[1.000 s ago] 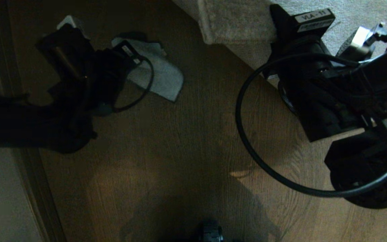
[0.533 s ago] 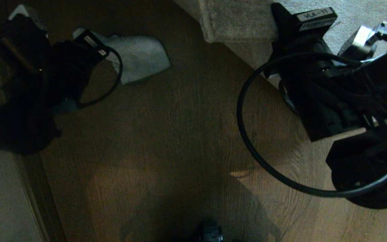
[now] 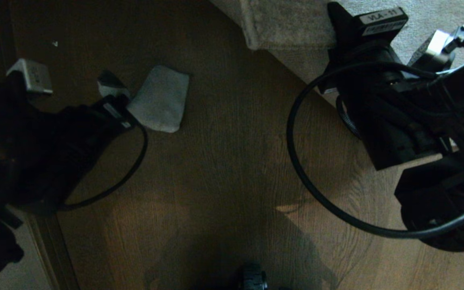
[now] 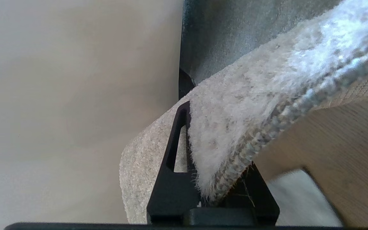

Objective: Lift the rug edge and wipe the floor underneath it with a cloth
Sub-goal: Wipe the floor under the carpet with a rag

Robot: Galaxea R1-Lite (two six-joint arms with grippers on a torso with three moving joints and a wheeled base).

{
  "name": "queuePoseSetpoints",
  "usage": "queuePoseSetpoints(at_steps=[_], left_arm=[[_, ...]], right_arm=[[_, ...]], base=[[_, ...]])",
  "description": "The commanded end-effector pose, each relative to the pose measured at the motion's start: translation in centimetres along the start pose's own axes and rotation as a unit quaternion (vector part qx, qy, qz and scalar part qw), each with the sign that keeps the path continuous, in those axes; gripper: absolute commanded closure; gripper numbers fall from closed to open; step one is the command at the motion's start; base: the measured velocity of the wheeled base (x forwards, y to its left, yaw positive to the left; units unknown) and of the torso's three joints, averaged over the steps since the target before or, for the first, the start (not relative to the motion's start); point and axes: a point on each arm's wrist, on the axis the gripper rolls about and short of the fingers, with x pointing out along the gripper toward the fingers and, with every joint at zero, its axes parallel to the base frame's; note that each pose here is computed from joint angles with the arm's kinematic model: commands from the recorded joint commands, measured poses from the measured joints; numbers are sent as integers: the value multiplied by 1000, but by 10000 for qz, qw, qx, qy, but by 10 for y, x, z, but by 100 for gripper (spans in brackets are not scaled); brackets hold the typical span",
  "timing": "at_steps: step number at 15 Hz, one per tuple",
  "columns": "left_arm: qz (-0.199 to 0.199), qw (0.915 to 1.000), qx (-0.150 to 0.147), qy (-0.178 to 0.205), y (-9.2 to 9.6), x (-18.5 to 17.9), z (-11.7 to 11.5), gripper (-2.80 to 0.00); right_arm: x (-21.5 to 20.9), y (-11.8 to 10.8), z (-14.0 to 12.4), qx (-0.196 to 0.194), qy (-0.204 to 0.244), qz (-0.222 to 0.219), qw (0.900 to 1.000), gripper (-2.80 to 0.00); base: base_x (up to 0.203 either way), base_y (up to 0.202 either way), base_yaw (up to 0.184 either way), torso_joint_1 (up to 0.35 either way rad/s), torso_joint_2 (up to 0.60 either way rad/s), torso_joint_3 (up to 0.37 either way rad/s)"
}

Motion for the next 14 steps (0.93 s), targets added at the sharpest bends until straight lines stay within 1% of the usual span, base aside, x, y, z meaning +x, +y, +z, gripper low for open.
queuePoseSetpoints(at_steps=[1,3,5,7,10,12,14], left_arm=[[-353,9992,-100,153,-14,-14,-4,0],[-493,9979,-55,410,-23,-11,-20,0],[-591,9968,-50,527,-33,-2,-30,0],[-648,9962,-54,580,-42,8,-39,0],[-737,9958,-112,527,-55,26,-50,0],[-787,9954,-132,528,-61,34,-57,0],[-810,9953,-156,500,-65,39,-60,0]], right_arm=[[0,4,3,121,-133,177,9997,0],[0,4,3,121,-133,177,9997,0],[0,4,3,113,-133,177,9997,0],[0,2,2,104,-121,160,9997,0],[0,0,0,94,-111,134,9998,0],[0,-1,-1,89,-103,124,9998,0],[0,-2,-1,86,-99,118,9998,0]], base=[[0,0,0,0,0,0],[0,0,0,0,0,0],[0,0,0,0,0,0],[0,0,0,0,0,0],[0,0,0,0,0,0],[0,0,0,0,0,0],[0,0,0,0,0,0]])
